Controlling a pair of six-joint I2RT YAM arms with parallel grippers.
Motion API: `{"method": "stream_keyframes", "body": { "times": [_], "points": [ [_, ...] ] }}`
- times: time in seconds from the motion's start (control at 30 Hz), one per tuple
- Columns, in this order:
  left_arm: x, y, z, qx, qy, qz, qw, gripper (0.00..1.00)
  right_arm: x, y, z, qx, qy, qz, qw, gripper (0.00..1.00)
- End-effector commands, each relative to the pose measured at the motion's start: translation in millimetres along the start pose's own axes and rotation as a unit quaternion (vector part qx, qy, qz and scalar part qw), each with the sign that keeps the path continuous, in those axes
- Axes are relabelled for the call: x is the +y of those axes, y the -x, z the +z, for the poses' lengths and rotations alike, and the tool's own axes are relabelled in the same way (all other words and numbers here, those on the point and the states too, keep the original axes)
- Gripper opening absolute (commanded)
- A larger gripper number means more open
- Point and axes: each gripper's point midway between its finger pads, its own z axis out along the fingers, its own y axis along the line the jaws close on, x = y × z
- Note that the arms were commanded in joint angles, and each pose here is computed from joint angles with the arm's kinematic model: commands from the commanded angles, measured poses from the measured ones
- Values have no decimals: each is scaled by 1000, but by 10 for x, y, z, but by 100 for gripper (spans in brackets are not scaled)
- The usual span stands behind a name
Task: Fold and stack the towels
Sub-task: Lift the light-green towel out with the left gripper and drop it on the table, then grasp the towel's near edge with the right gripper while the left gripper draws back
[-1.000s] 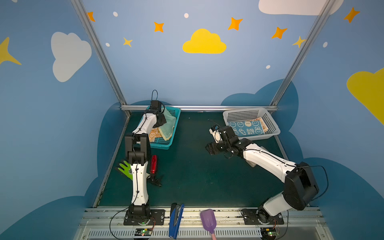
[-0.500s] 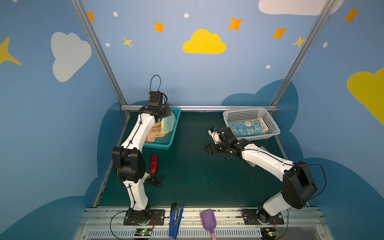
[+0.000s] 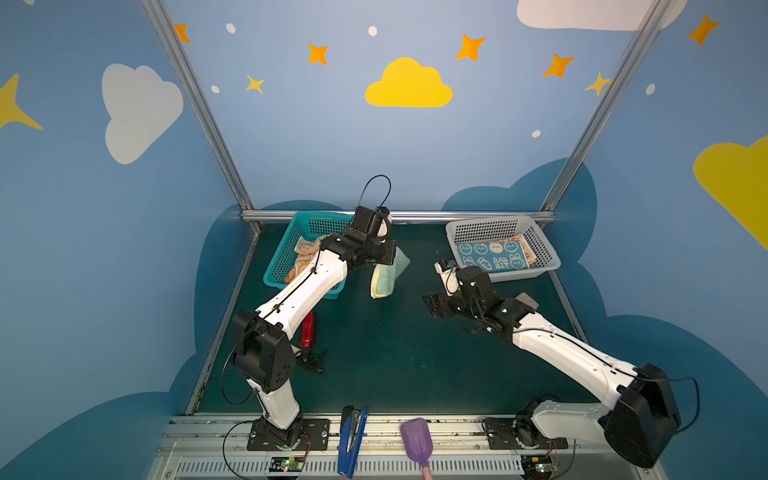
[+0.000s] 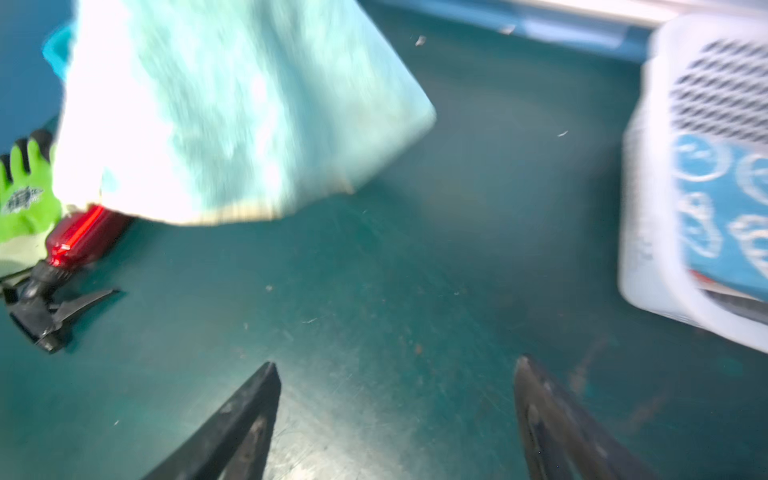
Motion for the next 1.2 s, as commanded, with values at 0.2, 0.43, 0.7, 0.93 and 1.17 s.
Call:
{"method": "stream_keyframes", "body": {
  "times": [0.2, 0.43, 0.7, 0.93, 1.17],
  "points": [
    [23, -382, 386, 35, -13, -82, 996, 4, 80, -138, -73, -37, 31, -48, 998, 84],
    [265, -1122, 768, 111, 20, -139, 984, 12, 246, -333, 15, -1, 60, -55, 997, 84],
    [170, -1369, 936, 154, 12, -150, 977, 74, 442, -422, 235, 6, 64, -75, 995, 84],
    [67, -1190, 904, 138, -3, -134, 981, 100, 605, -514, 433, 49, 62, -44, 996, 79],
    [187, -830, 633, 93, 39, -95, 990, 100, 880, -649, 671, 115, 30, -71, 990, 75]
  ]
}}
